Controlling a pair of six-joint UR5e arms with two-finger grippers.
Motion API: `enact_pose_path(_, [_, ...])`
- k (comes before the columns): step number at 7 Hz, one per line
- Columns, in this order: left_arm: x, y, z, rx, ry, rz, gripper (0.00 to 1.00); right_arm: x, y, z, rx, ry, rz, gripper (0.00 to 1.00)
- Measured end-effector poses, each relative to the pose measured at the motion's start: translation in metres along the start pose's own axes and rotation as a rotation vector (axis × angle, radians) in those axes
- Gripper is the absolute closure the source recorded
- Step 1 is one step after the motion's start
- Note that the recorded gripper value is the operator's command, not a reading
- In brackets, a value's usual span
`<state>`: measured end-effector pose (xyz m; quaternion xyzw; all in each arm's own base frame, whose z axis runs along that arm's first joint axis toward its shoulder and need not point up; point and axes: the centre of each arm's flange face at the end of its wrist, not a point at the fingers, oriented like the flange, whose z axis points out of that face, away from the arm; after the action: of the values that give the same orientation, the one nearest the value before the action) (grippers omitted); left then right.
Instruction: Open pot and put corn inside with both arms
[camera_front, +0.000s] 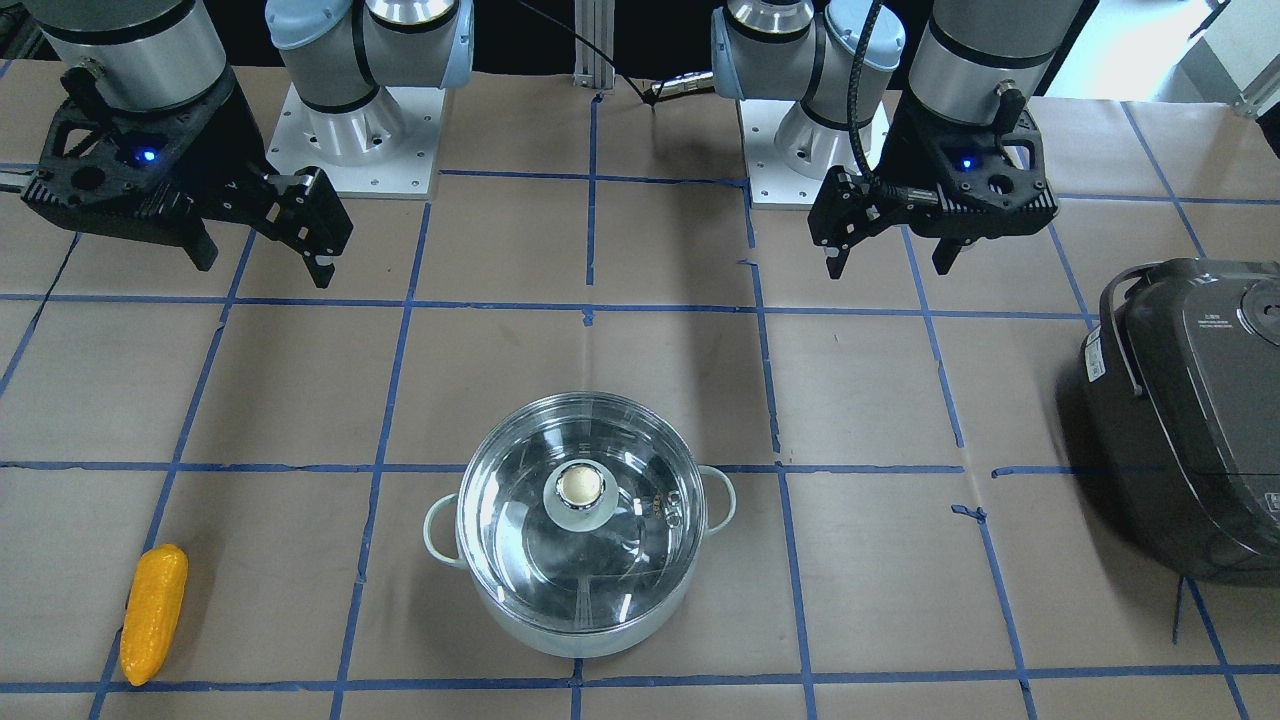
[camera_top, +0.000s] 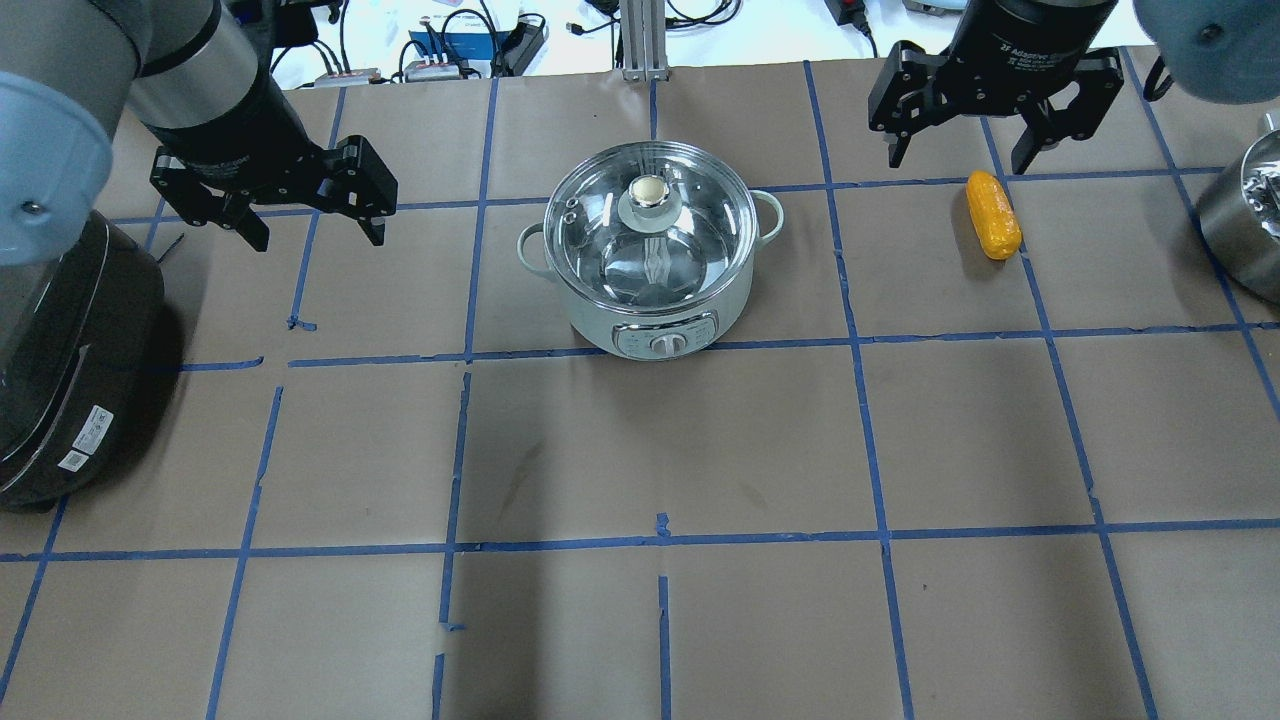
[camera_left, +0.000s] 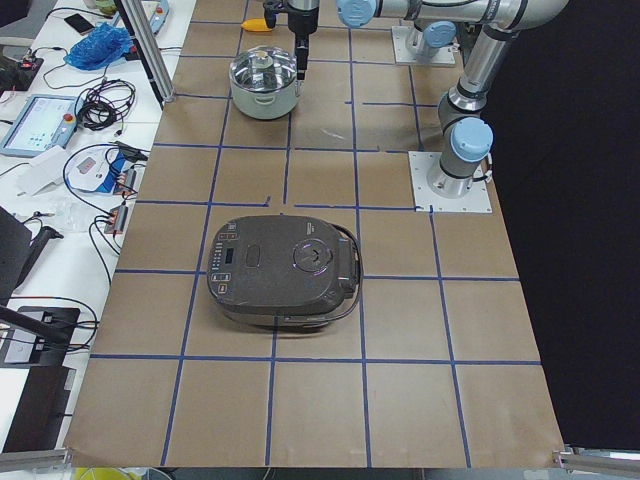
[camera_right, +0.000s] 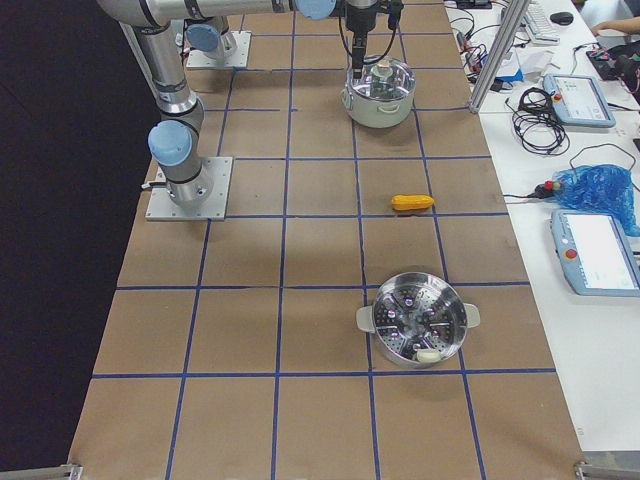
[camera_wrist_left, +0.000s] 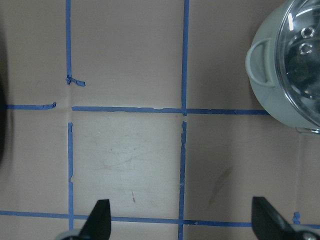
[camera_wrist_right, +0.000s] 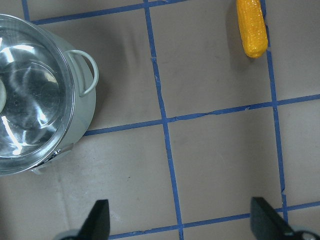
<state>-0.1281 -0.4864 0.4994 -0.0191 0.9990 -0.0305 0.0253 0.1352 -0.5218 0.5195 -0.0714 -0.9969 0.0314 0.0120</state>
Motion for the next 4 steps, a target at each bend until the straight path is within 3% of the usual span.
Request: enact_pose_path(4, [-0.0005,0.0016,0.0045,-0.004,0.003,0.002,0.0,-0.0011,-0.0001,-0.0007,0.001,-0.002,-0.002,0.0])
